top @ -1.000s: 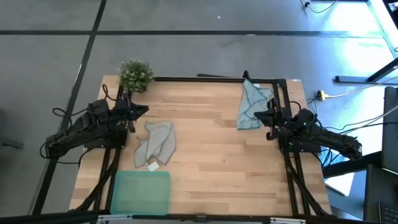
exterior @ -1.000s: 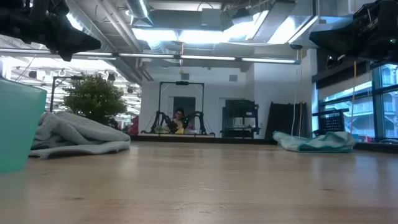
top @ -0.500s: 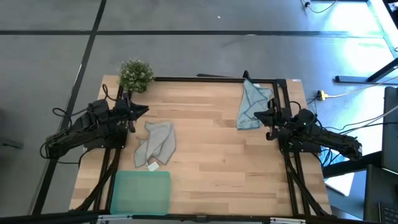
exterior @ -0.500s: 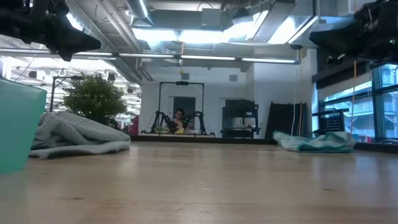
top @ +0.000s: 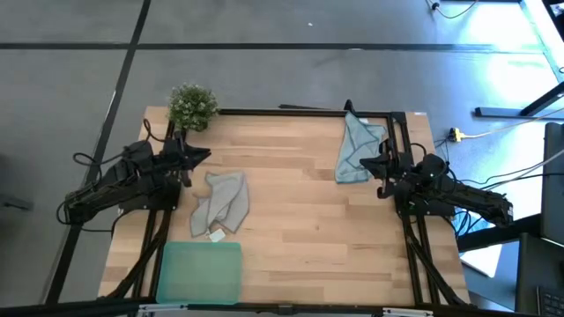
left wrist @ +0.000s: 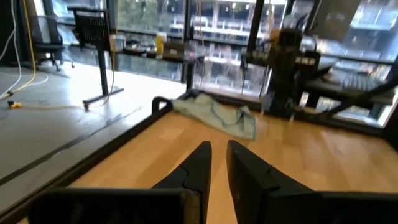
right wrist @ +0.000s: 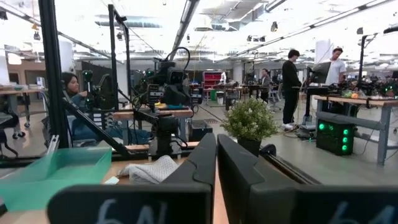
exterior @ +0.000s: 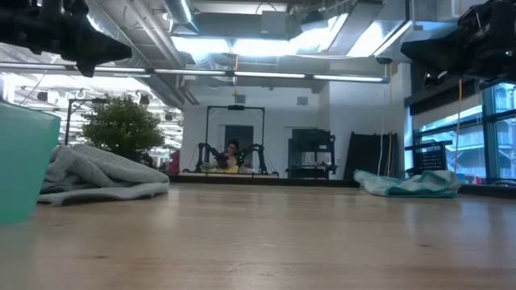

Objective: Roll microfiber towels into tight, uniform cylinder then place into a basket
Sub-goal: Roll the gray microfiber cloth

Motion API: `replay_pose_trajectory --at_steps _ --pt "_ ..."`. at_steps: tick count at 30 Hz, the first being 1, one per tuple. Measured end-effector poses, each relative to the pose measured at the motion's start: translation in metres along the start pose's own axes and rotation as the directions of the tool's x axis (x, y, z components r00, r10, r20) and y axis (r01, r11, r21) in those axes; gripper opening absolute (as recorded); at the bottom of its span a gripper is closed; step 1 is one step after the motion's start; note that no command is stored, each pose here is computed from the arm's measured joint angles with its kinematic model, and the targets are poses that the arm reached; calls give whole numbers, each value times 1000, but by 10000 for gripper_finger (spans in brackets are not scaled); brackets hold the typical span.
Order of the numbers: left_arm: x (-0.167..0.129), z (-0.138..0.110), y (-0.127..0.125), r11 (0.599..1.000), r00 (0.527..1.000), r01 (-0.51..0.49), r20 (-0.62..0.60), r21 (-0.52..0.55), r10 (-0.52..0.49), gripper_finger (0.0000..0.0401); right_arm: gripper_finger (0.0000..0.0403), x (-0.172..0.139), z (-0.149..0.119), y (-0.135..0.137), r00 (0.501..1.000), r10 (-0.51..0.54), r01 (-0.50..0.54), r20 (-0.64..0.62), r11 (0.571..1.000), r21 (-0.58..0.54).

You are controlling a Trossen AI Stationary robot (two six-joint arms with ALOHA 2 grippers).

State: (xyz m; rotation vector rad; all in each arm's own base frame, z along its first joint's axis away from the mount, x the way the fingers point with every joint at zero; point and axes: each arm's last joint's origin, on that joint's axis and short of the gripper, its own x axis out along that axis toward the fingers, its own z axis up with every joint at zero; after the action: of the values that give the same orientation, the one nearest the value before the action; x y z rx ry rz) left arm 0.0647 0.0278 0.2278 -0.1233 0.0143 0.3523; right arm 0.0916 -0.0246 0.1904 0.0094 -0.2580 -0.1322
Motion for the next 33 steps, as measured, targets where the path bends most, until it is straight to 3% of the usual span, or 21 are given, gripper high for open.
replay_pose_trajectory --at_steps 3,11,18,22,26,29,33 --pt "0 7 -1 998 998 12 67 -55 -8 47 19 0 0 0 1000 -16 16 1 1000 3" --pt "-3 25 -1 998 963 -32 267 -55 45 40 19 0 0 -3 996 -87 87 6 996 1" --pt "8 31 -1 991 977 -28 205 -134 55 3 19 0 0 -2 996 -86 86 6 996 3" --pt "21 44 -1 976 994 -50 89 -212 70 2 19 0 0 -2 996 -85 85 6 996 1" --pt "33 59 -1 948 985 -146 -134 -283 112 2 19 0 0 -2 997 -82 82 6 997 6" --pt "38 67 0 901 924 -286 -343 -326 169 1 19 0 0 -2 998 -64 64 5 998 29" --pt "47 70 1 818 783 -475 -581 -325 224 1 19 0 0 -2 998 -58 58 4 998 37"
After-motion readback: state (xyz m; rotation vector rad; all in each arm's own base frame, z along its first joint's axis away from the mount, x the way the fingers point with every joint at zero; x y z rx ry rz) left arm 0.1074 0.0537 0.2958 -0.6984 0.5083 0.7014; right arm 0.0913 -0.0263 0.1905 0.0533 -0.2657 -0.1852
